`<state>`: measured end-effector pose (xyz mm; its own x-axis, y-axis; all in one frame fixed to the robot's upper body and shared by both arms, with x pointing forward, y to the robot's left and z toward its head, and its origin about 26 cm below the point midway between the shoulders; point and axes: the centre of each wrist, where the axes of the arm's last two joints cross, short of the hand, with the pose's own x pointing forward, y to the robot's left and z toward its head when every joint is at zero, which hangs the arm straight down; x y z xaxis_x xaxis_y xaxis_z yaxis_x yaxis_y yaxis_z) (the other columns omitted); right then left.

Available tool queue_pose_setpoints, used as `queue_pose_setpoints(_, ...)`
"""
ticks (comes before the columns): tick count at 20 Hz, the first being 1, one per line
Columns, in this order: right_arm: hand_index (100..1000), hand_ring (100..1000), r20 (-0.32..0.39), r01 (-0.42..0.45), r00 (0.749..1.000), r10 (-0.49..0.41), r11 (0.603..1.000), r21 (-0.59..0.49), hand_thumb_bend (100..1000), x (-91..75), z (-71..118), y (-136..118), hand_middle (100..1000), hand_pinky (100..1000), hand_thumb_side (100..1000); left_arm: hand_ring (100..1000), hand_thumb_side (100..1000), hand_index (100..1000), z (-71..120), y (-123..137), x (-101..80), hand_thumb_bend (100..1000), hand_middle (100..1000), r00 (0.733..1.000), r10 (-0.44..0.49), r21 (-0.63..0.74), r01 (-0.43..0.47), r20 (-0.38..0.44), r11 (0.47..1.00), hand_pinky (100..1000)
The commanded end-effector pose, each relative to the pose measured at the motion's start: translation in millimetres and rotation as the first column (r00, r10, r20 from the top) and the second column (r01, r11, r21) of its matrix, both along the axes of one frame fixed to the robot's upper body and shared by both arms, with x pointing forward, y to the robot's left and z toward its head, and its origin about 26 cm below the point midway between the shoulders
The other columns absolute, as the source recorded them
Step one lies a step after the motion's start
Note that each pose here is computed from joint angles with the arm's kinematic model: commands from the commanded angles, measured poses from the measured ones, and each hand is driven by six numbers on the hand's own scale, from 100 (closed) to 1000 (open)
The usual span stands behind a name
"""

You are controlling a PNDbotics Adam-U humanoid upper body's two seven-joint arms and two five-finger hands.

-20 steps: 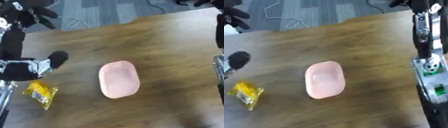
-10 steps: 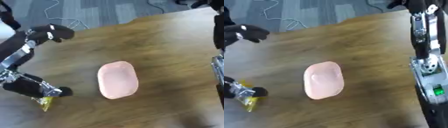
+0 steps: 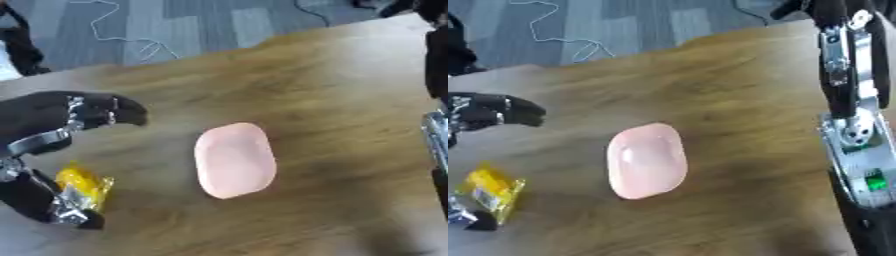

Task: Pick up objects on the table and place them in the box.

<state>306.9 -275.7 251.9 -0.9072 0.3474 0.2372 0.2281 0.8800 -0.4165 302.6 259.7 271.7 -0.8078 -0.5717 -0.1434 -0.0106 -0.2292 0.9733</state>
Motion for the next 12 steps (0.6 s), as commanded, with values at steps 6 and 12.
queue_pose_setpoints(6, 837, 687, 0.008, 0.001, 1.0, -0.001, 1.0, -0.031, 100, -2.1, 4.8, -2.1, 753, 554, 925, 886, 253, 943, 13.8, 9.2, -5.7, 987, 902, 0.999, 0.053, 0.202, -0.052, 0.0, 0.978, 858)
queue_pose_setpoints(12, 837, 687, 0.007, 0.002, 1.0, -0.001, 1.0, -0.028, 100, -2.2, 4.4, -2.6, 753, 554, 924, 850, 254, 914, 13.3, 8.1, -5.5, 973, 873, 0.996, 0.087, 0.212, -0.083, -0.012, 0.974, 796)
